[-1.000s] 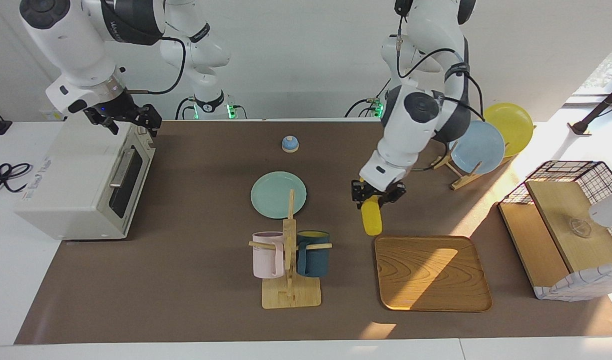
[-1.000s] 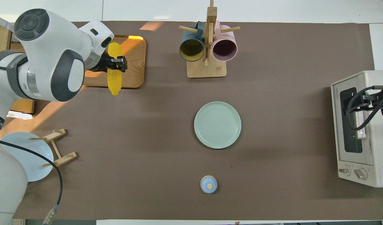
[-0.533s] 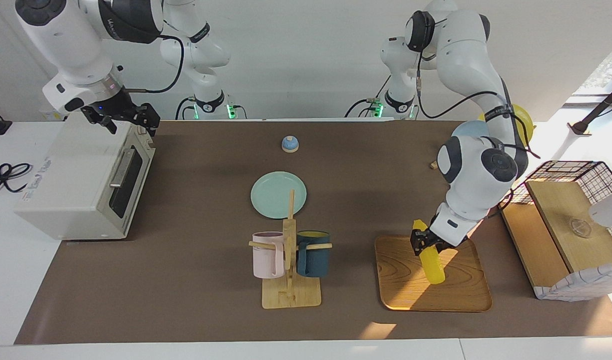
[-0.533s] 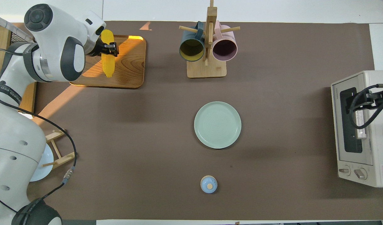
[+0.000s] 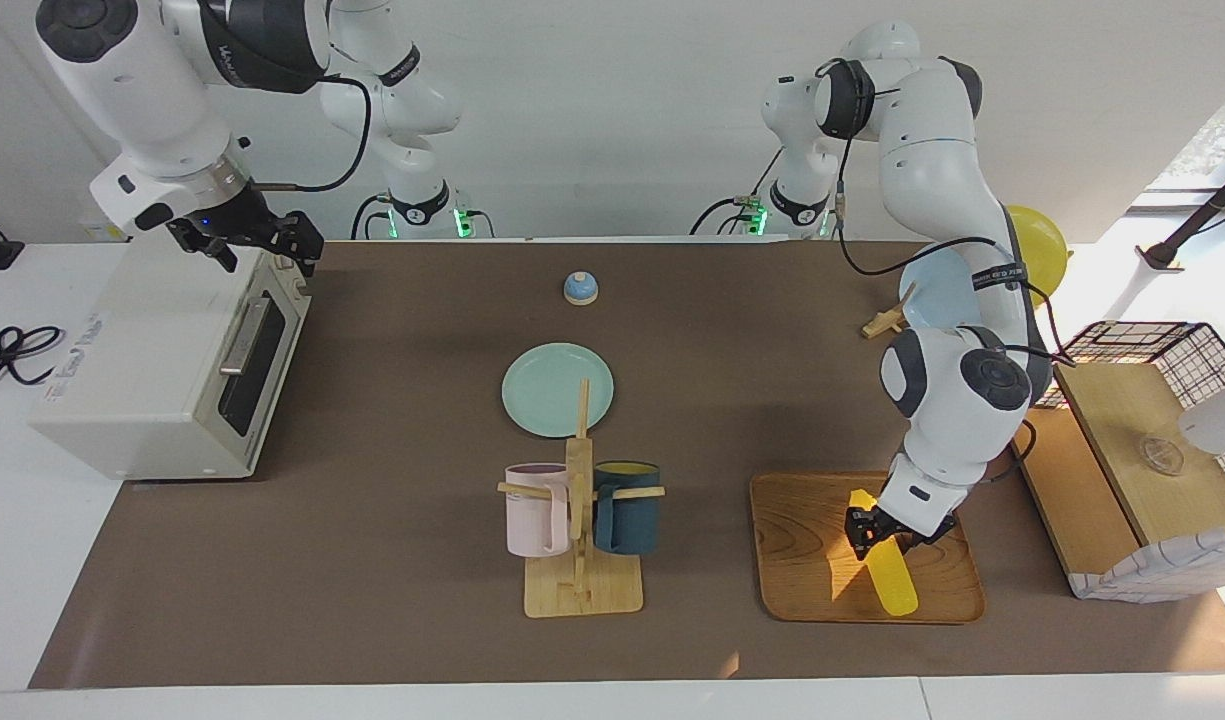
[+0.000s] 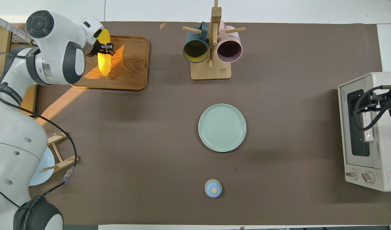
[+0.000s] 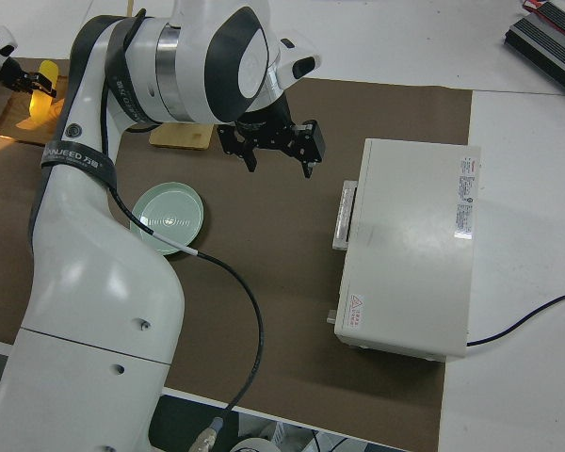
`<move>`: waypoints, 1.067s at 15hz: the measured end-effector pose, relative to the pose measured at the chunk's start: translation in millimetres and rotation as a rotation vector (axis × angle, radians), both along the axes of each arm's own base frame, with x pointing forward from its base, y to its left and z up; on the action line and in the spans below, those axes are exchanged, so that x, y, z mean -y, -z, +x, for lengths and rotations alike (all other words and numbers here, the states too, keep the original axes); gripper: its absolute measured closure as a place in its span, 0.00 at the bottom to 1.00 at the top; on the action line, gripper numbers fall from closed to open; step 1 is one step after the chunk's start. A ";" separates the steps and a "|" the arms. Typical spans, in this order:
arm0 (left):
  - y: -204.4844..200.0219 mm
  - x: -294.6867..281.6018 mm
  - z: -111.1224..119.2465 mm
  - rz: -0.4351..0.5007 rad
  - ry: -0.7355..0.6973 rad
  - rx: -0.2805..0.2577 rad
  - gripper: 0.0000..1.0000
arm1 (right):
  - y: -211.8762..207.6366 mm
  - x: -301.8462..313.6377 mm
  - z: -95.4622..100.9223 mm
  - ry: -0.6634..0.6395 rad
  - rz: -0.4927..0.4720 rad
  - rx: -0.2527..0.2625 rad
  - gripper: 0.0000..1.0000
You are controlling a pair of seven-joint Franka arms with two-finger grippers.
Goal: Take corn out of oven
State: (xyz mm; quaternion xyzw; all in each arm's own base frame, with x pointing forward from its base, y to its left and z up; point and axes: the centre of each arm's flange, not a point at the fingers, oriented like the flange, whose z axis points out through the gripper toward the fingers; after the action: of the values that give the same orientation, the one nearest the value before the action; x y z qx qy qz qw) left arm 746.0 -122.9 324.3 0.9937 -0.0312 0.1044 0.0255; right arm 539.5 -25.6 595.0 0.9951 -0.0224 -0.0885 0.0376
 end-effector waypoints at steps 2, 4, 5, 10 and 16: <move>3.0 -0.3 -1.1 0.004 0.002 -0.006 0.41 | -0.5 -1.0 0.1 -0.002 0.000 0.001 0.00; 4.6 -0.5 -2.0 0.006 0.002 -0.014 0.21 | -0.9 -1.1 0.1 -0.002 0.000 0.002 0.00; 3.8 -0.4 -2.1 0.006 0.003 -0.014 0.11 | -1.0 -1.1 0.2 -0.002 0.000 0.002 0.00; -53.4 -1.2 -10.9 0.003 0.004 -0.027 0.00 | -1.4 -1.2 0.2 -0.002 0.000 0.003 0.00; -223.4 -18.0 -85.1 0.005 0.008 -0.131 0.00 | -1.4 -1.4 0.2 -0.003 0.000 0.003 0.00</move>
State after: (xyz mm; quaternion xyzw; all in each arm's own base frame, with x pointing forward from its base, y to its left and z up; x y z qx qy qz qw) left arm 660.9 -104.9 547.7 0.9983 -0.0338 0.0390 0.0255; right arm 539.7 -24.2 596.4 0.9953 -0.0212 -0.0869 0.0377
